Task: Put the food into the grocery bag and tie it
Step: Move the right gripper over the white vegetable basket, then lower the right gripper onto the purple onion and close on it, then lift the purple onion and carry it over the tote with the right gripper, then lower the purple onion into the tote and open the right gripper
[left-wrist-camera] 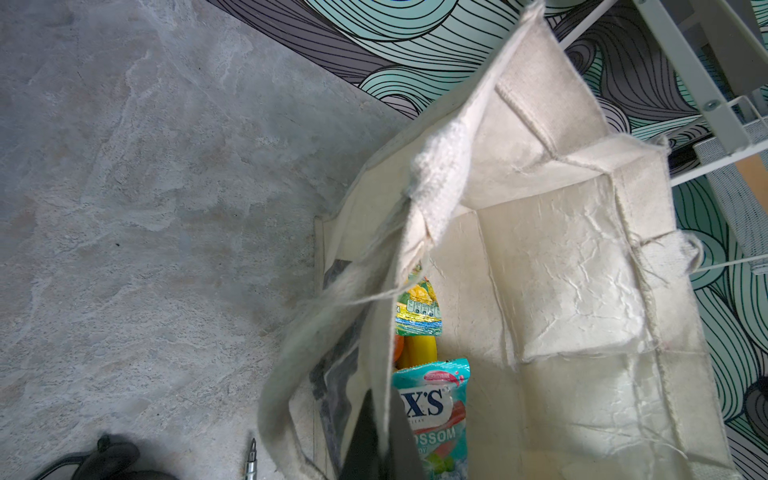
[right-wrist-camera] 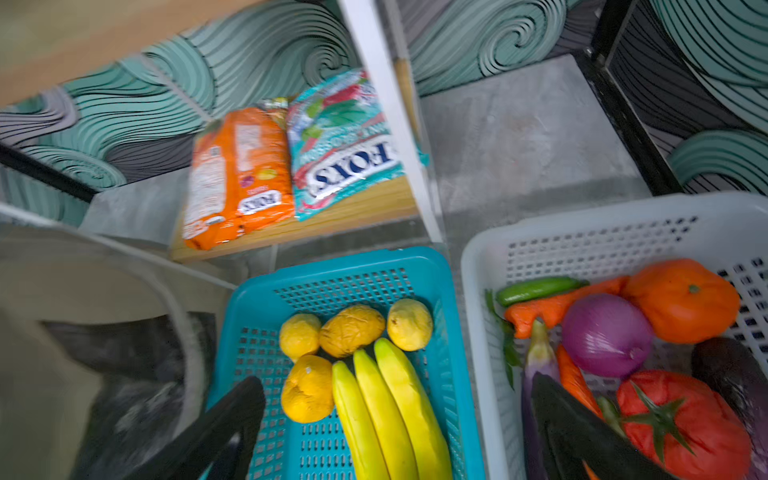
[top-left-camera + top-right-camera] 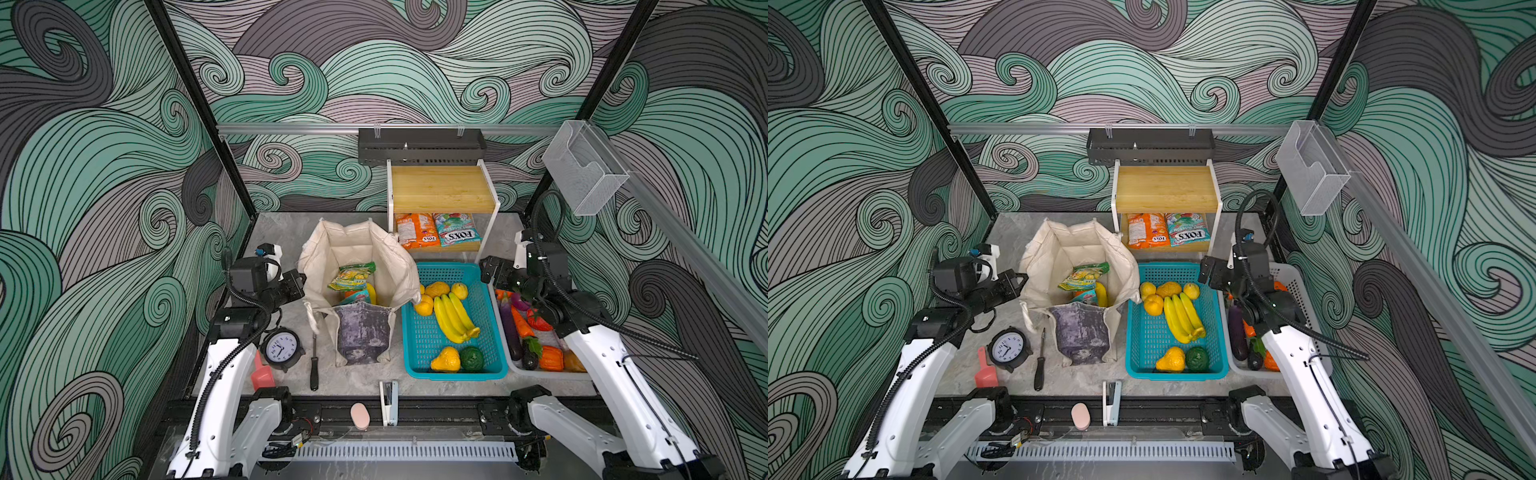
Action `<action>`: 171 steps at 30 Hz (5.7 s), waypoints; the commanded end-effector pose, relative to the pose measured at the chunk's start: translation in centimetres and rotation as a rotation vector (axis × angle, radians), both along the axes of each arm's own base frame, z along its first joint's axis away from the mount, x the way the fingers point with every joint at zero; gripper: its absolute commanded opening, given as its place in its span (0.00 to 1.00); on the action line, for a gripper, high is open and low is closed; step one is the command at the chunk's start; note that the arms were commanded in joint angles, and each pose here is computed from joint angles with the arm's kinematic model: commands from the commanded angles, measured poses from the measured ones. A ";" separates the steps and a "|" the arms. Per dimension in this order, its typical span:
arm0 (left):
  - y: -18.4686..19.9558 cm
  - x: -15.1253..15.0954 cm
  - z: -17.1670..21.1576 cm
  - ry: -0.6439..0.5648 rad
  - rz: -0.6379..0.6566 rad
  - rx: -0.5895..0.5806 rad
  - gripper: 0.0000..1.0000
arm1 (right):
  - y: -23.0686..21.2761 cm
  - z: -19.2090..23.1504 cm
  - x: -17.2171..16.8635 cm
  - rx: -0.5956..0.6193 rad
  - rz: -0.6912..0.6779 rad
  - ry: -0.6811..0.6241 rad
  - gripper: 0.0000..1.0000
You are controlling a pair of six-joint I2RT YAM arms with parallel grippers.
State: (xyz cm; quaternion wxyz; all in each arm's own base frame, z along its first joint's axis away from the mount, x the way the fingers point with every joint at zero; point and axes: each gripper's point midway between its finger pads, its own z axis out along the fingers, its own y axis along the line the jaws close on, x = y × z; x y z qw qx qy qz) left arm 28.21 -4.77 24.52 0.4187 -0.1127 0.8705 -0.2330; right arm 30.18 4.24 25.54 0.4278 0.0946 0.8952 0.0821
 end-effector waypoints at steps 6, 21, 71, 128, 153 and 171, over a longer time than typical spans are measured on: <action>0.2 -0.4 0.2 -0.015 -0.004 0.014 0.00 | -6.2 -5.0 0.8 0.037 -0.240 0.085 1.00; -0.2 -0.2 -0.4 0.017 -0.019 -0.005 0.00 | -14.9 -11.2 1.9 0.014 -0.442 0.231 0.83; 0.6 0.0 -0.5 0.023 0.005 -0.041 0.00 | -12.6 -17.7 4.4 0.184 -0.403 0.297 0.55; 0.5 0.4 -0.6 0.008 -0.004 -0.084 0.00 | 32.5 6.3 -0.6 0.197 0.729 -0.175 0.56; -0.2 0.5 -0.6 0.005 -0.039 -0.117 0.00 | 41.1 -10.9 1.2 -0.187 0.887 0.170 0.57; -0.1 0.5 -0.6 0.007 -0.034 -0.114 0.00 | 39.4 -17.7 2.3 -0.360 0.823 0.258 0.67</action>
